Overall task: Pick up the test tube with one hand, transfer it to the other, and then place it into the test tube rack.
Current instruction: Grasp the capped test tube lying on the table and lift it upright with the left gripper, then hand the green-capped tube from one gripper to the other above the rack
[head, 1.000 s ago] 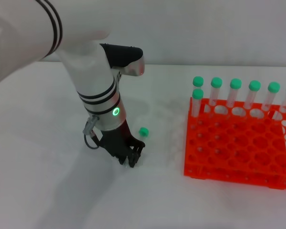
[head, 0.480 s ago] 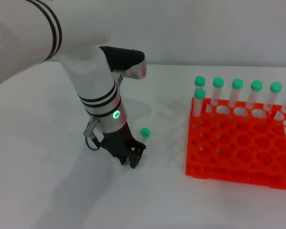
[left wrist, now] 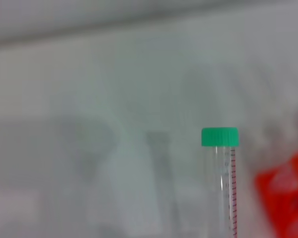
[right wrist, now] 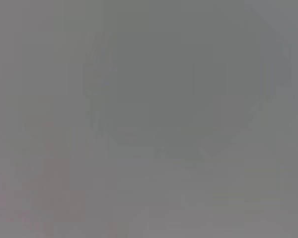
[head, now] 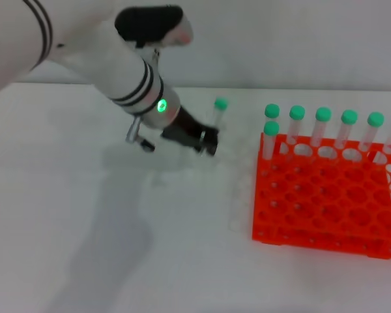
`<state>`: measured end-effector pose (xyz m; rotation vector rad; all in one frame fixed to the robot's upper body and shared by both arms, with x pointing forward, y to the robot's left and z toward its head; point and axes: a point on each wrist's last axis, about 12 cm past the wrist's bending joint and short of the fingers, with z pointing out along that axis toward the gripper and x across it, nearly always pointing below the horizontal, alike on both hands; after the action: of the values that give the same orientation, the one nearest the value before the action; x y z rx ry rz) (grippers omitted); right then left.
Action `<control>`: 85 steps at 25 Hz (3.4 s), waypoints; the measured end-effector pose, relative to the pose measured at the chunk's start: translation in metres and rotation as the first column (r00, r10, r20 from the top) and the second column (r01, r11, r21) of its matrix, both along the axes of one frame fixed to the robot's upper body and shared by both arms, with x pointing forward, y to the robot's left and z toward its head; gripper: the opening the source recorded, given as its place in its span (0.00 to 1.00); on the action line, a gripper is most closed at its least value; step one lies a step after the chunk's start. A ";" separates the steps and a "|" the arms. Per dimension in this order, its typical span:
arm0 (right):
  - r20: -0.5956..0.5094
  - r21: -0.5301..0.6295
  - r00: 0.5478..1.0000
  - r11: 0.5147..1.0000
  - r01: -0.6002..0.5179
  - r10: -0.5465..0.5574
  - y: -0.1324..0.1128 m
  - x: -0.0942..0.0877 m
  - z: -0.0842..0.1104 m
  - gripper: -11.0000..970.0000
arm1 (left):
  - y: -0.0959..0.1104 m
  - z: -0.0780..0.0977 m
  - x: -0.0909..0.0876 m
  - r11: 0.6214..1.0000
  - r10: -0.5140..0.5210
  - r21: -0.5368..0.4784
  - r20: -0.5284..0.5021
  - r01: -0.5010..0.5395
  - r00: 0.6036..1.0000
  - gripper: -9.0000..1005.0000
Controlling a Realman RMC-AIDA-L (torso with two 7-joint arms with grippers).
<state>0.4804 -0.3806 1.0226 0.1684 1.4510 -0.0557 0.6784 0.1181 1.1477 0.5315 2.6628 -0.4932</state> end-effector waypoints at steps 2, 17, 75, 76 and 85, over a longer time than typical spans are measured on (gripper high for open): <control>0.002 0.003 1.000 1.000 0.008 -0.008 -0.001 0.000 0.000 0.88 | 0.002 0.003 0.005 0.998 0.010 -0.067 0.051 -0.007 0.999 0.20; 0.021 0.196 0.999 0.980 0.028 -0.032 -0.028 -0.014 0.002 0.88 | 0.064 -0.043 -0.036 0.772 0.341 -0.620 0.589 0.139 0.733 0.20; -0.017 0.098 0.269 0.270 -0.958 0.963 0.084 0.058 0.094 0.68 | -0.041 -0.092 -0.148 0.741 -0.113 -0.292 0.834 0.605 0.541 0.20; -0.019 0.096 0.268 0.269 -0.958 0.963 0.085 0.058 0.094 0.63 | -0.041 -0.092 -0.148 0.741 -0.113 -0.291 0.834 0.605 0.541 0.20; -0.026 0.039 0.281 0.282 -0.959 0.959 0.082 0.055 0.092 0.38 | -0.042 -0.092 -0.149 0.740 -0.120 -0.290 0.831 0.607 0.543 0.21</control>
<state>0.5351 -0.2984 1.1151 -0.7665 1.3769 0.9967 0.5292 0.0757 1.0557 0.9002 1.4389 -0.8855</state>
